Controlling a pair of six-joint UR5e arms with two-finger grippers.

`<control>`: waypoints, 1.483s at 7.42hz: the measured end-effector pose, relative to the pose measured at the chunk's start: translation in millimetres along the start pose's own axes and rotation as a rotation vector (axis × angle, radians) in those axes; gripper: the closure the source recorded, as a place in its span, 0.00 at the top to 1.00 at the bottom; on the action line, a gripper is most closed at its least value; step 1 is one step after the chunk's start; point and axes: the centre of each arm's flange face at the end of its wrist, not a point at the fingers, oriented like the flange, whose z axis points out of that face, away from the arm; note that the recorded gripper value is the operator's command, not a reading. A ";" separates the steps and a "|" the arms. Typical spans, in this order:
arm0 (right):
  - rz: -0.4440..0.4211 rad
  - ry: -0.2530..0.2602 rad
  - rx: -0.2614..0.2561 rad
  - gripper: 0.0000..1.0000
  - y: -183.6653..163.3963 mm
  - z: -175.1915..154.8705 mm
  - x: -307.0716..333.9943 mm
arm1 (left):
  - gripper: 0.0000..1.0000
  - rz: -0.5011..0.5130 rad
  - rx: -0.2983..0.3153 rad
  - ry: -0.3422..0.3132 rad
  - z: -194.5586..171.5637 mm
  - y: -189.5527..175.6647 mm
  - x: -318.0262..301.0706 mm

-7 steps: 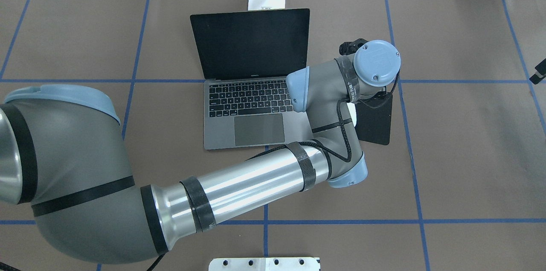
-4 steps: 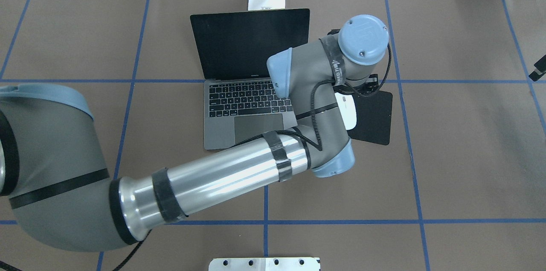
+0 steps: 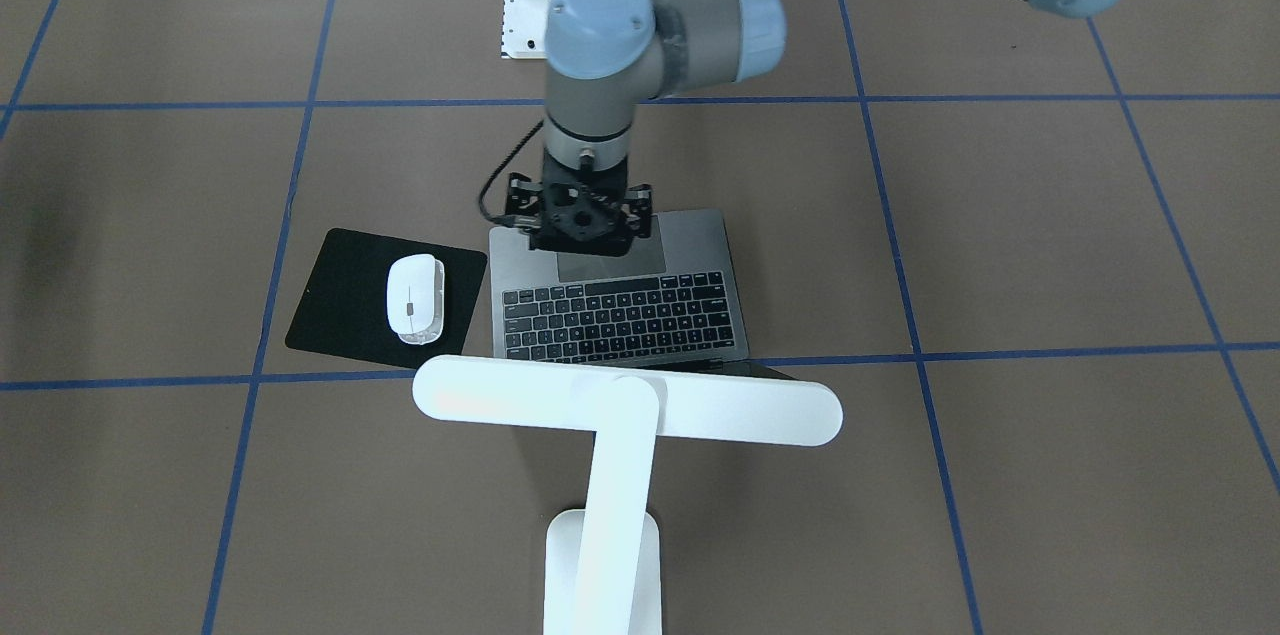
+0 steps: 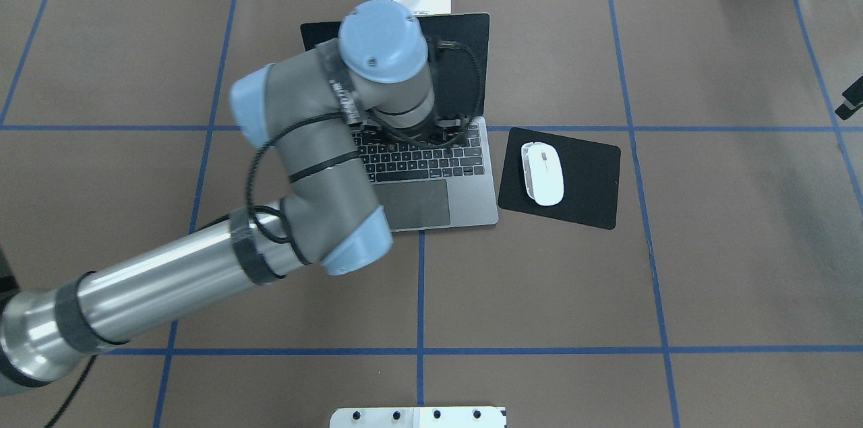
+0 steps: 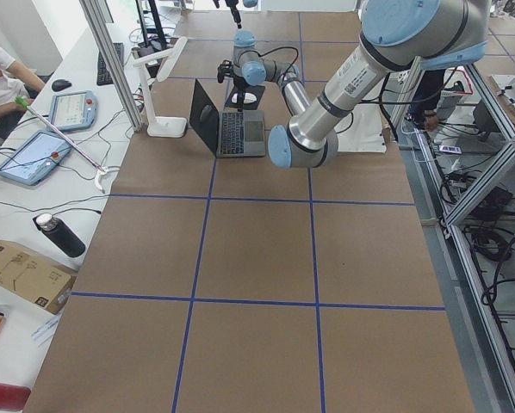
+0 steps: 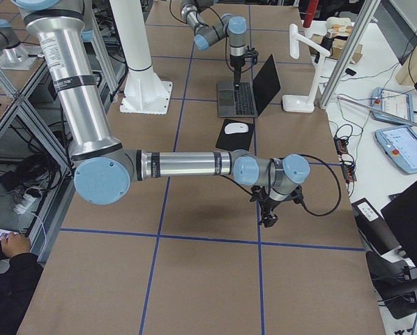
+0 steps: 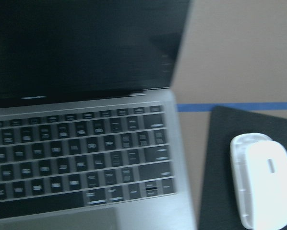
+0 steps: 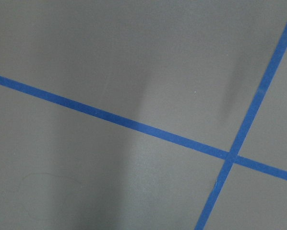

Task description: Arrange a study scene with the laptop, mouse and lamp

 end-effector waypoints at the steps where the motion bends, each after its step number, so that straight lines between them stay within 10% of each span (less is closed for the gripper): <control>1: 0.003 0.002 0.007 1.00 -3.7 -4.3 -2.0 | 0.99 0.035 -0.006 -0.008 -12.1 -1.4 -60.9; 7: 0.030 0.024 0.104 1.00 -8.5 -26.2 2.6 | 0.99 0.138 -0.090 -0.119 -110.3 18.9 -499.3; 11: 0.039 0.046 0.155 1.00 16.9 -36.6 21.9 | 0.99 0.092 -0.124 -0.071 -134.2 46.9 -617.1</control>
